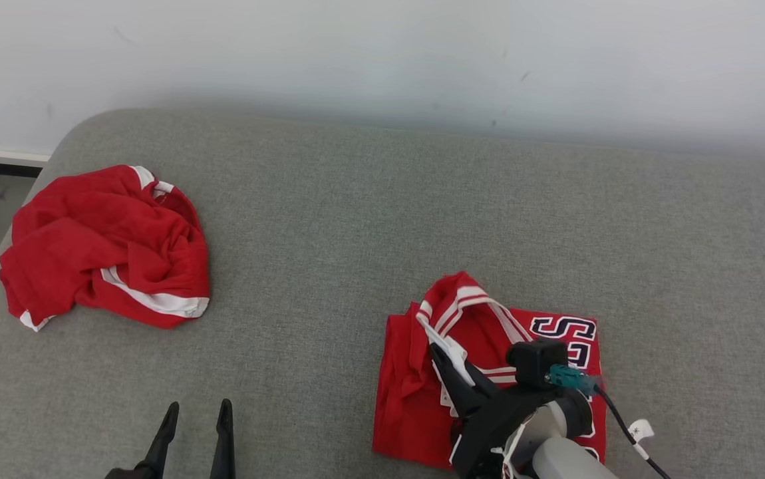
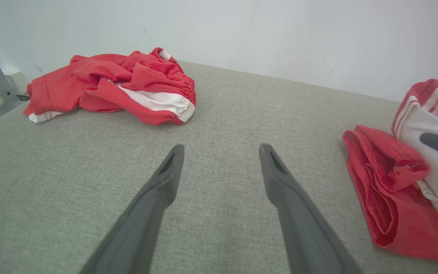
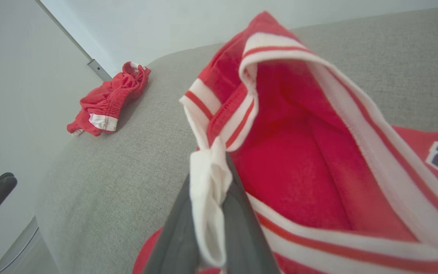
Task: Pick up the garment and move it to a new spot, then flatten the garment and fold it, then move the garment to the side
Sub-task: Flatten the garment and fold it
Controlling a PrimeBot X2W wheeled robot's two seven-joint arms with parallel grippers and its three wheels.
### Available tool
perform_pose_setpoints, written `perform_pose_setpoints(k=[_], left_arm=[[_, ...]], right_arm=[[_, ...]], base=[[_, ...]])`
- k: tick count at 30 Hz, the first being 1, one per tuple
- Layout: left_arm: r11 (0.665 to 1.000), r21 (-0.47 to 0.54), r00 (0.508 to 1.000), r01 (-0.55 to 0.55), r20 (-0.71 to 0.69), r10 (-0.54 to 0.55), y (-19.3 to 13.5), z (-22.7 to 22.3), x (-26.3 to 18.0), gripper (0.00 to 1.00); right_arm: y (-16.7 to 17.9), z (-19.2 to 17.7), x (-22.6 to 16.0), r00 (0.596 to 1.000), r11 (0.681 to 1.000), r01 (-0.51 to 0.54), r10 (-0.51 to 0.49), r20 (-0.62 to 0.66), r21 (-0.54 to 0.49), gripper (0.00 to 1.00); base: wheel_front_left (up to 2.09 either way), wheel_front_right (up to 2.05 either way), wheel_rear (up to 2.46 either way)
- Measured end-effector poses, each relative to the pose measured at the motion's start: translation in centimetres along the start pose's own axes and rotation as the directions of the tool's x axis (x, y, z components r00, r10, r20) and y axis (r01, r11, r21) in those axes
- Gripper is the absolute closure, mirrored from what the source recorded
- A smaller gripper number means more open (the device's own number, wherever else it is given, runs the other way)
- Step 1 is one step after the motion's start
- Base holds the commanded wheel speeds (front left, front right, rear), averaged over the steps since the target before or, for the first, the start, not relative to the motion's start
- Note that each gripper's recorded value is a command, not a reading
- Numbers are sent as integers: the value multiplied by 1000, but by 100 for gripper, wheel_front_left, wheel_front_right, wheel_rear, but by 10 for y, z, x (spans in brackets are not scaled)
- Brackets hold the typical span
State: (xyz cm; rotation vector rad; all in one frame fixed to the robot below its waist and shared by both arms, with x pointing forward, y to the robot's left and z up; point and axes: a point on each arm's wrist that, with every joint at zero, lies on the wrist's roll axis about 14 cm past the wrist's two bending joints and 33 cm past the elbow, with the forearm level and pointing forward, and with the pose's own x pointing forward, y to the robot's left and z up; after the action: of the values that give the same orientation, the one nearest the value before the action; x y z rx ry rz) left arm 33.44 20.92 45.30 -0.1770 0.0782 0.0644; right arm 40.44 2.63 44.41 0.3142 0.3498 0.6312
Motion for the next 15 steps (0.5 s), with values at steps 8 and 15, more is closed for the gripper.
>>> perform_pose_setpoints(k=[8,15], left_arm=[[1000,-8,1000,-1,9,1,0,2,1,0],[1000,-10,1000,6,18,-6,-2,5,0,0]], right_arm=[[24,-5,4,997,997,-71,71,10,18,0],[35,38,0,979,993,-116,113,169,4,0]], base=[[0,0,0],[0,0,0]])
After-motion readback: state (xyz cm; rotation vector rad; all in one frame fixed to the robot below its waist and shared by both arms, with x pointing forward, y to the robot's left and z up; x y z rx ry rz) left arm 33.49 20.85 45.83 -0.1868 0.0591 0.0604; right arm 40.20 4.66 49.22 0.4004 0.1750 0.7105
